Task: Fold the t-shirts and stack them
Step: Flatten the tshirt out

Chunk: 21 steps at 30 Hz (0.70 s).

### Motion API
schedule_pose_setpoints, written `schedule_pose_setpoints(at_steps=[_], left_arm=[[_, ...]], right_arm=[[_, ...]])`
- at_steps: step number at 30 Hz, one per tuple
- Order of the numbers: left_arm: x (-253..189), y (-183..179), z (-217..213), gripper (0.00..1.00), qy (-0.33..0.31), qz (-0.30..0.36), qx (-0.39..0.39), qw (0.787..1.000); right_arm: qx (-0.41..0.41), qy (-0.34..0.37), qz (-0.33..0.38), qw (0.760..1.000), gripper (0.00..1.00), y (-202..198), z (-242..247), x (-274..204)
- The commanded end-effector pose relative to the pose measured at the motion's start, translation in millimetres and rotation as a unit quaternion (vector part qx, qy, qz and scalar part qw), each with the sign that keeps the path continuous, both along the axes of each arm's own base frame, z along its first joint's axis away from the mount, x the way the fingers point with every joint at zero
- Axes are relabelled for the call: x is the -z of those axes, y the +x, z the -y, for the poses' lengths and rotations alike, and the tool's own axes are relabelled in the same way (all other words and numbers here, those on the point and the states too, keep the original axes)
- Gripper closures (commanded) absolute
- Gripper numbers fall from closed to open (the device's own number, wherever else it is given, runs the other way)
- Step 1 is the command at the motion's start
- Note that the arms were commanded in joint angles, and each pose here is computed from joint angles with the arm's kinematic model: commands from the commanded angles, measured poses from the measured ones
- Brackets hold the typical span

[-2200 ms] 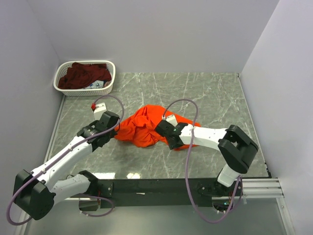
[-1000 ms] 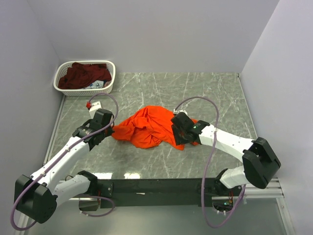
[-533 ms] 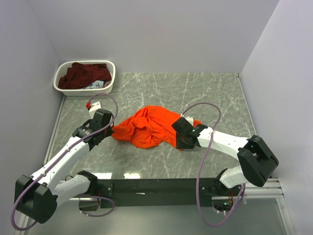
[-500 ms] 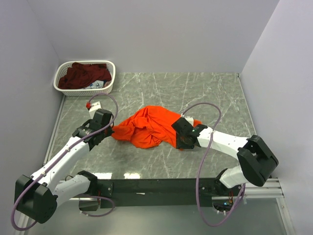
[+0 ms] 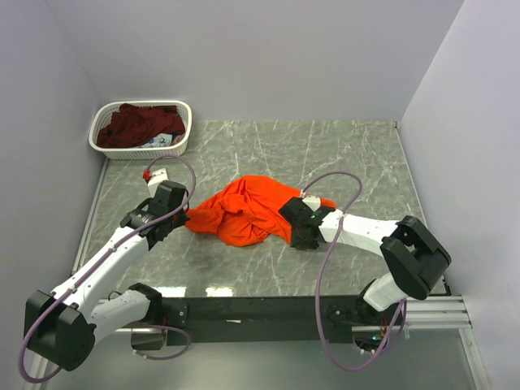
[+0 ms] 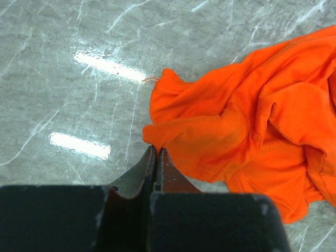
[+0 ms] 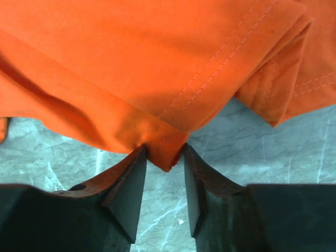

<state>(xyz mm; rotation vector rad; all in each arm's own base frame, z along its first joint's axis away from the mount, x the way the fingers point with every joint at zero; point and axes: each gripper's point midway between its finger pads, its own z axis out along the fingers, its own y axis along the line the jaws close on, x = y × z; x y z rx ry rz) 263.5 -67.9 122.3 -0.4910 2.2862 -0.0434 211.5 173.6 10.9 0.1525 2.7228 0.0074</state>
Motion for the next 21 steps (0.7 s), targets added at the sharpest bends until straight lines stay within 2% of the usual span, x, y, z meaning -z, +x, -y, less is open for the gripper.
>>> schedule_pose_setpoints(at_steps=[1,5,12,13,14,15,16,21], left_arm=[[-4.8,4.3,-0.1,0.99,-0.001,0.013,0.004,1.0],[-5.2,4.5,-1.0,0.99,0.0,0.013,0.003,1.0],[-3.7,1.9,-2.3,0.99,-0.004,0.012,-0.005,1.0],[-3.0,1.4,-2.3,0.99,-0.006,0.011,-0.007,1.0],[-3.8,2.2,-2.8,0.99,-0.006,0.011,-0.012,1.0],[-3.1,2.2,-2.8,0.99,-0.006,0.01,-0.012,1.0],[-4.7,2.9,-2.5,0.99,-0.006,0.009,-0.013,1.0],[-12.2,15.3,-10.2,0.99,0.009,-0.002,-0.032,0.999]], right_arm=[[0.018,-0.049,-0.023,0.998,0.59,-11.1,18.2,17.8],[0.019,-0.052,-0.028,0.998,0.7,-15.4,21.4,19.5],[0.03,-0.056,-0.024,0.998,0.83,-17.8,31.7,16.1],[0.031,-0.059,-0.023,0.998,0.86,-18.2,34.1,14.5],[0.041,-0.055,-0.018,0.997,0.94,-17.8,41.4,9.6],[0.041,-0.056,-0.019,0.997,0.94,-18.3,41.9,9.6],[0.045,-0.052,-0.014,0.998,1.0,-17.6,44.1,5.7],[0.065,-0.041,0.004,0.997,1.0,-3.7,62.6,-16.1]])
